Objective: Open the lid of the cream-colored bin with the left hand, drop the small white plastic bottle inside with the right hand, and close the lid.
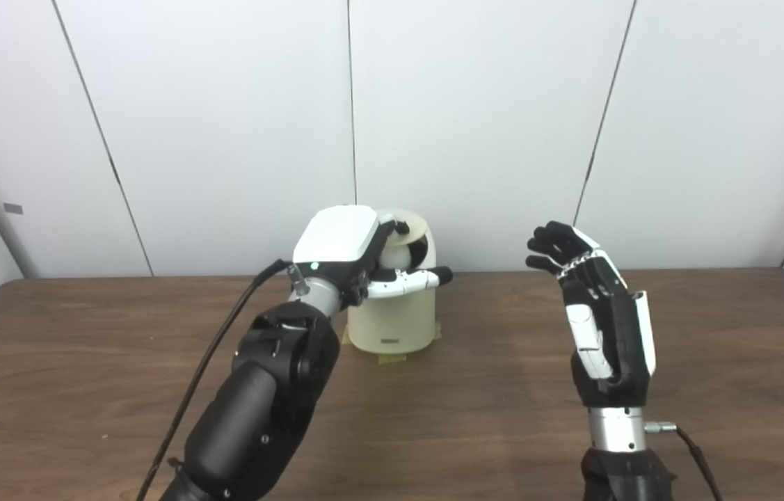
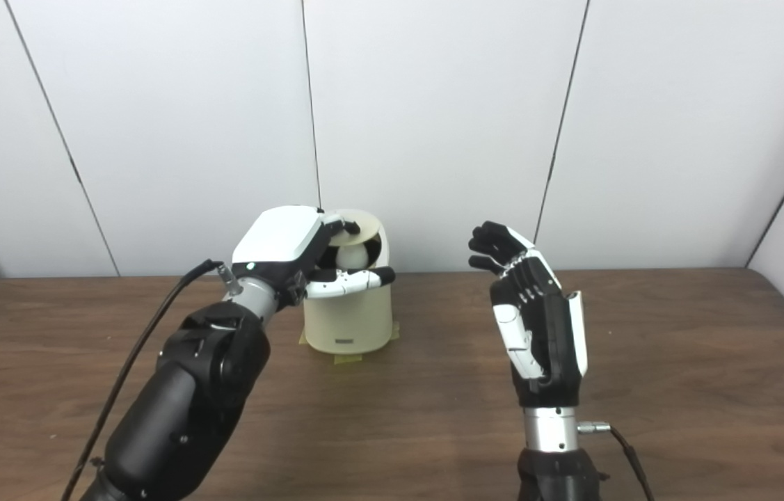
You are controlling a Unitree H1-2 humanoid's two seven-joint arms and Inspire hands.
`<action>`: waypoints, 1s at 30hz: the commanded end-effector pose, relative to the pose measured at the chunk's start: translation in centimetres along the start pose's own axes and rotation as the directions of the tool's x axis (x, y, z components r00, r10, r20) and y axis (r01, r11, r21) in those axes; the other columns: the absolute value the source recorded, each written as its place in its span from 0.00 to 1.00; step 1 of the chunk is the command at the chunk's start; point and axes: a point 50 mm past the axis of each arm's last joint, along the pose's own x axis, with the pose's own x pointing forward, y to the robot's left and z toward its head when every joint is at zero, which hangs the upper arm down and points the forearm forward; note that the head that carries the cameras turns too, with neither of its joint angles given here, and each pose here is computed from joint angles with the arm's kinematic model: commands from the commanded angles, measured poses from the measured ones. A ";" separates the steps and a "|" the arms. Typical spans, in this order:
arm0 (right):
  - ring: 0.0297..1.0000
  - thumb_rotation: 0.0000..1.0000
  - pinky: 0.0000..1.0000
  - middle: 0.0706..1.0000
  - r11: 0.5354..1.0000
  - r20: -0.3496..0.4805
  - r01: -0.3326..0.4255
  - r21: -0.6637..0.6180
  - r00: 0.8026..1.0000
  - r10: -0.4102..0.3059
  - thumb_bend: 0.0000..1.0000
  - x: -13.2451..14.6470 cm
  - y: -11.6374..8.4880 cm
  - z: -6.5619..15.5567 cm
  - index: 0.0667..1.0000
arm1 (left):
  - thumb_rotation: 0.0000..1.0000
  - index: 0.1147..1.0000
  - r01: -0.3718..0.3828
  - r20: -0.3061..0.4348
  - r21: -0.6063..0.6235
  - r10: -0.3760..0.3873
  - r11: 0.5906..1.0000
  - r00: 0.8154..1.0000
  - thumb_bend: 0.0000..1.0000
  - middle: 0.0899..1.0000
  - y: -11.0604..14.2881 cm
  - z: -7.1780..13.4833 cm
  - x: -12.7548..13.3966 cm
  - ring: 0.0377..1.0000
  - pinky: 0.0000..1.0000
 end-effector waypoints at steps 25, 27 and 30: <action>0.73 0.70 0.67 0.73 1.000 0.057 0.019 0.021 0.998 -0.020 0.30 1.6 0.9 2.2 0.71 | 0.88 0.82 -0.020 0.003 0.242 0.020 0.970 1.000 0.78 0.84 -5.4 -1.9 -0.1 0.95 1.00; 0.73 0.67 0.67 0.73 0.999 0.055 0.021 0.027 0.998 -0.022 0.29 1.6 1.0 2.2 0.71 | 0.88 0.82 -0.017 0.001 0.245 0.018 0.969 1.000 0.77 0.85 -5.7 -2.1 -0.1 0.96 1.00; 0.73 0.65 0.67 0.73 0.999 0.051 0.020 0.025 0.998 -0.021 0.29 1.6 1.0 2.3 0.71 | 0.87 0.82 -0.015 -0.002 0.241 0.016 0.970 1.000 0.77 0.85 -5.9 -2.5 0.0 0.96 1.00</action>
